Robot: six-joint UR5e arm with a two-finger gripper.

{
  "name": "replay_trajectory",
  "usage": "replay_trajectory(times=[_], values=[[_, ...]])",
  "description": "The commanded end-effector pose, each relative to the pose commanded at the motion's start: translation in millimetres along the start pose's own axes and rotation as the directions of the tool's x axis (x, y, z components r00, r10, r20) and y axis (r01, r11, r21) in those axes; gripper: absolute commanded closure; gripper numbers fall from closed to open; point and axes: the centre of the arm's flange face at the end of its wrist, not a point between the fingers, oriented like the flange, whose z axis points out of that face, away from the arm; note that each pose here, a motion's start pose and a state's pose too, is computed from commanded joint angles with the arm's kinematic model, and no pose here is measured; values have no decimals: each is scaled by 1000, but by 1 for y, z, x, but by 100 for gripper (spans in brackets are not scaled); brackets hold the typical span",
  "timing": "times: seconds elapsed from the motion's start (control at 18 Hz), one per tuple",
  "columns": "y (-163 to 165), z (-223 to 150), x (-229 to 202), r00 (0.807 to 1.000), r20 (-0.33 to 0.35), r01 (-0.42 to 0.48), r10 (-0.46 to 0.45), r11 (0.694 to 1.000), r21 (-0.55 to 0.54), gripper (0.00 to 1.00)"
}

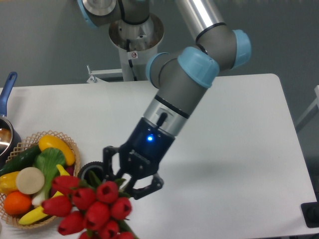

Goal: Insert the flowers into the vase
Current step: 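Lower the tulip stems down into the black vase opening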

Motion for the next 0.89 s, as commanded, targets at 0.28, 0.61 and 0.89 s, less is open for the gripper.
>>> replay_trajectory(times=[0.28,0.61,0.89], values=[[7,1,8,990,-142,27,-17,997,69,100],[26,-8,5,971,-232,86,-59,990,108,100],[33,4,7,966,-248,94,-68,991,97,100]])
